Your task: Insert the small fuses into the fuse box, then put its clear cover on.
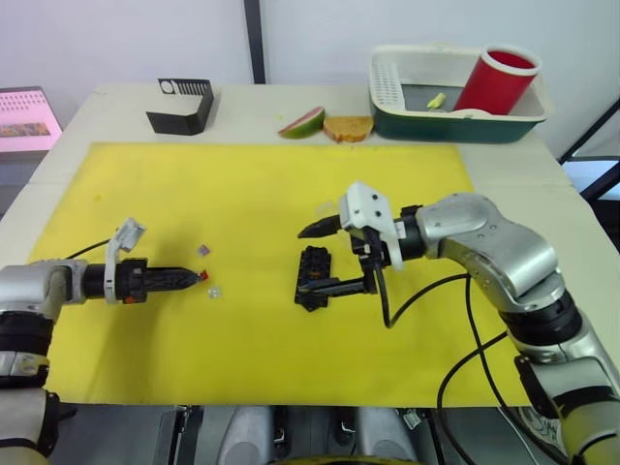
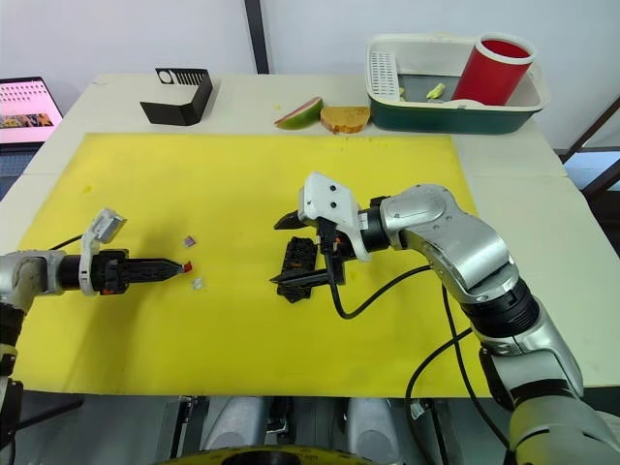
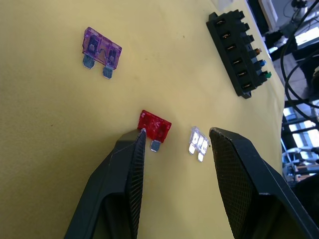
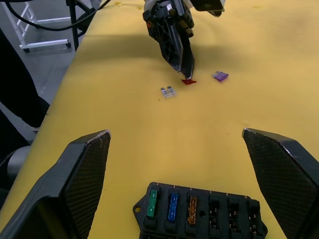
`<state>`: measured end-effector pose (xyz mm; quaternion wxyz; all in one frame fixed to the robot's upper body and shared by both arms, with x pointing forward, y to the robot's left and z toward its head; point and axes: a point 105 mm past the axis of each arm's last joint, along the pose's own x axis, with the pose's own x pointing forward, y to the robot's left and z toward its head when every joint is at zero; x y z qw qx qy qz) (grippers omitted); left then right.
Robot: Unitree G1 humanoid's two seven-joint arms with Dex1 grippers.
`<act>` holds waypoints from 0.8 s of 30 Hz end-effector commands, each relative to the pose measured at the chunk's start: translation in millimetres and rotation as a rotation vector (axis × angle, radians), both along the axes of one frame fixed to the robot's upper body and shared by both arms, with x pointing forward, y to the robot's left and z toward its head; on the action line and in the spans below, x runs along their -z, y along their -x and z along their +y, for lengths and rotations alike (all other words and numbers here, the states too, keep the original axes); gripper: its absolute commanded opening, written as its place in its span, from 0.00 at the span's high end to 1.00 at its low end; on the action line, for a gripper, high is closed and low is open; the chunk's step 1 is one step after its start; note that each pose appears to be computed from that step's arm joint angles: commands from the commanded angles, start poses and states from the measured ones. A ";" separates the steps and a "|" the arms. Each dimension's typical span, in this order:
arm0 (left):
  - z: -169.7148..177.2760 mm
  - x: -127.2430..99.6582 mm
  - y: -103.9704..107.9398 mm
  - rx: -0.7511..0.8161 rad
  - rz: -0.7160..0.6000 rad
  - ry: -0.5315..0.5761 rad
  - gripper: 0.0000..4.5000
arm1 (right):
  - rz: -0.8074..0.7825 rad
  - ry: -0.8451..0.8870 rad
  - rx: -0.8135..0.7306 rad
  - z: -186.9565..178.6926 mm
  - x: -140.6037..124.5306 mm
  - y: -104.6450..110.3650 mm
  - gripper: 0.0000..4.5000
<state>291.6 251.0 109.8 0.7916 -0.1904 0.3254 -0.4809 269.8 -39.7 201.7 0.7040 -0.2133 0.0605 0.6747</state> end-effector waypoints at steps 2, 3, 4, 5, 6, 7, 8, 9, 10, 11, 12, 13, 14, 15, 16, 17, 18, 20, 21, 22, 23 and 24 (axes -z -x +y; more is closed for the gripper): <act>7.0 -2.8 -9.5 -0.073 0.009 0.023 0.52 | -0.043 -0.005 -0.015 1.7 -7.4 4.4 0.00; 8.0 -2.5 -9.9 -0.078 0.013 0.023 0.52 | -0.043 -0.005 -0.014 1.8 -7.4 4.2 0.00; 9.0 -1.7 -9.5 -0.082 0.021 0.026 0.52 | -0.043 -0.005 -0.014 1.9 -7.4 4.0 0.00; 9.4 -0.5 -8.8 -0.084 0.029 0.027 0.52 | -0.044 -0.004 -0.013 1.9 -7.4 3.7 0.00; 9.6 0.2 -8.4 -0.084 0.034 0.029 0.52 | -0.044 -0.004 -0.012 2.0 -7.4 3.5 0.00; 9.7 0.7 -8.1 -0.085 0.037 0.029 0.52 | -0.045 -0.004 -0.012 2.0 -7.4 3.3 0.00; 8.1 1.5 -7.2 -0.081 0.045 0.038 0.52 | -0.045 -0.003 -0.012 2.1 -7.3 3.2 0.00; 5.4 3.5 -5.8 -0.069 0.053 0.039 0.52 | -0.045 -0.003 -0.011 2.4 -7.2 2.8 0.00; 3.0 5.2 -4.6 -0.059 0.059 0.041 0.52 | -0.046 -0.002 -0.010 2.7 -7.1 2.5 0.00; 1.2 6.3 -4.1 -0.053 0.063 0.043 0.52 | -0.046 -0.001 -0.011 2.9 -7.0 2.3 0.00; -0.5 7.1 -3.2 -0.044 0.065 0.044 0.52 | -0.047 -0.001 -0.011 3.0 -6.9 2.3 0.00; -1.9 7.9 -2.1 -0.035 0.067 0.044 0.52 | -0.046 0.000 -0.011 3.0 -6.8 2.2 0.00; -3.0 9.0 -0.8 -0.028 0.072 0.043 0.52 | -0.046 0.001 -0.010 2.9 -6.5 2.0 0.00; -3.7 10.2 0.4 -0.022 0.075 0.041 0.52 | -0.046 0.003 -0.008 2.8 -6.4 1.9 0.00; -4.2 11.2 1.7 -0.016 0.079 0.039 0.52 | -0.047 0.003 -0.008 2.7 -6.3 1.9 0.00; -4.5 11.7 2.4 -0.014 0.082 0.040 0.52 | -0.047 0.003 -0.008 2.6 -6.2 1.9 0.00; -4.6 12.5 3.5 -0.009 0.086 0.038 0.52 | -0.047 0.004 -0.006 2.4 -6.1 1.8 0.00; -4.3 14.6 5.6 -0.003 0.091 0.028 0.52 | -0.049 0.005 -0.004 2.2 -6.2 1.5 0.00; -3.9 15.4 6.1 -0.004 0.093 0.025 0.52 | -0.049 0.005 -0.003 2.2 -6.2 1.4 0.00; -3.1 16.4 6.2 -0.007 0.093 0.020 0.52 | -0.050 0.005 -0.003 2.2 -6.3 1.4 0.00; -1.9 17.7 6.0 -0.012 0.092 0.011 0.52 | -0.050 0.004 -0.002 2.2 -6.4 1.2 0.00; -0.9 18.5 5.7 -0.018 0.093 0.009 0.52 | -0.050 0.004 -0.002 2.3 -6.5 1.1 0.00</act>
